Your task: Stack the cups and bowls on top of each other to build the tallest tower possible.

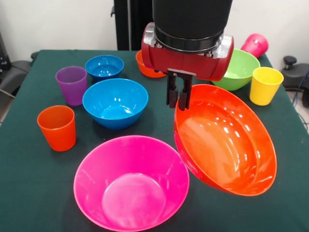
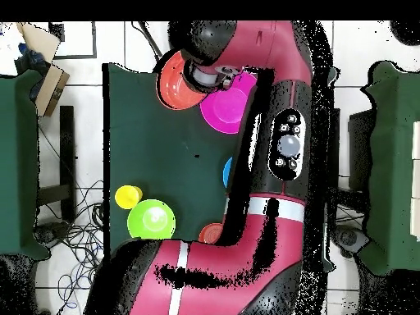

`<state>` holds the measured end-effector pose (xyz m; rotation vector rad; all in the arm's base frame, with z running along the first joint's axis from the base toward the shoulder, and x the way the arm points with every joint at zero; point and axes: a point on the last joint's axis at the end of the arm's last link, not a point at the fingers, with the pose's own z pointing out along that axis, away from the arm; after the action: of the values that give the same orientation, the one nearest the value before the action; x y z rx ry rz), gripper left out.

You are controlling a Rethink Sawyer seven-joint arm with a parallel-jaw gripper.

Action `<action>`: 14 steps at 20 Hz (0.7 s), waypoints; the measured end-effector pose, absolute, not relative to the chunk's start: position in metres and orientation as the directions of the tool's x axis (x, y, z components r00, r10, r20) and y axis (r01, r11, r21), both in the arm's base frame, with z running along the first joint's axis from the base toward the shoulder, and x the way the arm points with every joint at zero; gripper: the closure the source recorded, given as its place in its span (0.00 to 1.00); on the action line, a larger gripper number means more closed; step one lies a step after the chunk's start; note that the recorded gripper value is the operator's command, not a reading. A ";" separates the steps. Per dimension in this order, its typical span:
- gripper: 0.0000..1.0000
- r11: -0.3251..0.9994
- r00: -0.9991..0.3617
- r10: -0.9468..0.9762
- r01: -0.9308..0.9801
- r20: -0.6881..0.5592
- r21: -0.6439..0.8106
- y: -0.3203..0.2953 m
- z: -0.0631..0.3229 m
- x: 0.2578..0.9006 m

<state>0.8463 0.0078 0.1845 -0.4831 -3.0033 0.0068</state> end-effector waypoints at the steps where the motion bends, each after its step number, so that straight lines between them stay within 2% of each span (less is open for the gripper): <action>1: 1.00 0.950 -0.945 0.313 0.313 0.098 -0.020 0.008 0.184 0.846; 14: 1.00 0.950 -0.944 0.313 0.313 0.102 -0.008 0.010 0.184 0.847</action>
<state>0.8466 0.0096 0.1836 -0.4831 -3.0007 -0.0126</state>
